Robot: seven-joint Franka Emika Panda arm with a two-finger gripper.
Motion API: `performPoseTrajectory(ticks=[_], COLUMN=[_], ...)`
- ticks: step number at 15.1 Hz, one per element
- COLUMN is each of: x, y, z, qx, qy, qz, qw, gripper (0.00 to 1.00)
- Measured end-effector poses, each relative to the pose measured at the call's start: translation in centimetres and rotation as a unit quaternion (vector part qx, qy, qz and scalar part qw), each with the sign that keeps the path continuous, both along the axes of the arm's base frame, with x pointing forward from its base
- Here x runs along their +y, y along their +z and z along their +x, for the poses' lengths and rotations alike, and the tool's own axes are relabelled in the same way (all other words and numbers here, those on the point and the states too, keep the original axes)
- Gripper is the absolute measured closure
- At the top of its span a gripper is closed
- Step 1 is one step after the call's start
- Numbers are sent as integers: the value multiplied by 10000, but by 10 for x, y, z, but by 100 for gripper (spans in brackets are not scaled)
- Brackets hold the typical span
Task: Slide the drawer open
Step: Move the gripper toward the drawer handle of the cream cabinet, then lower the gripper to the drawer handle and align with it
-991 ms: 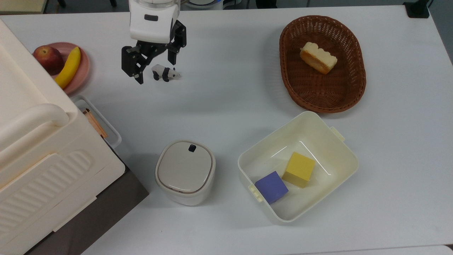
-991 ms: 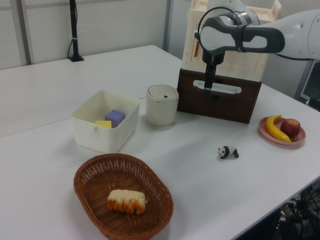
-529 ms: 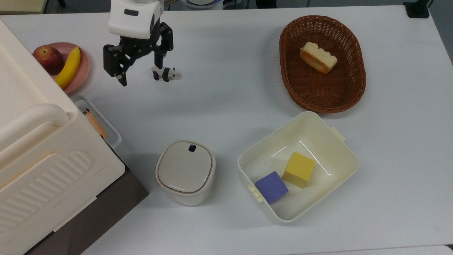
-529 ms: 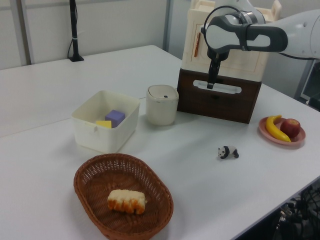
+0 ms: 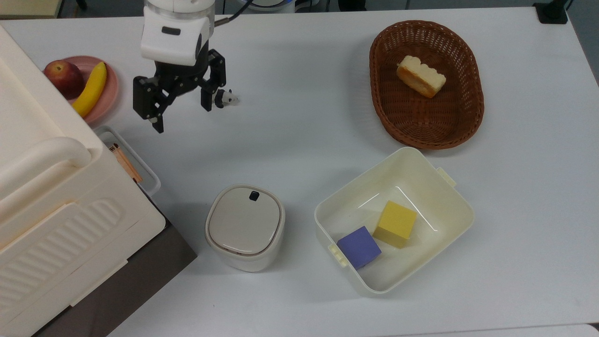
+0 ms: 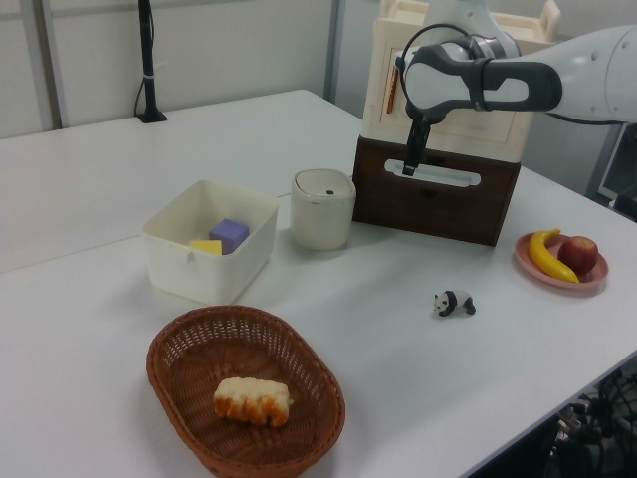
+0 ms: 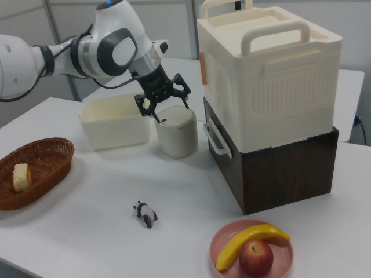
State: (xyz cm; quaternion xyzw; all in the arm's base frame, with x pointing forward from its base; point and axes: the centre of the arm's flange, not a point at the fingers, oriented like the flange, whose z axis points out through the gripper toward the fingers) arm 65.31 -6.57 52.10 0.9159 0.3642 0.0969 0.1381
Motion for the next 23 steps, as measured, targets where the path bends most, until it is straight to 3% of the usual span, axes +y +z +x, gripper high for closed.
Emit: performPoseTrajectory(ticks=[23], x=[-56], y=[-30], z=[2], qx=[160], qy=[-404], qz=[-69], qw=[9990], gripper=[0])
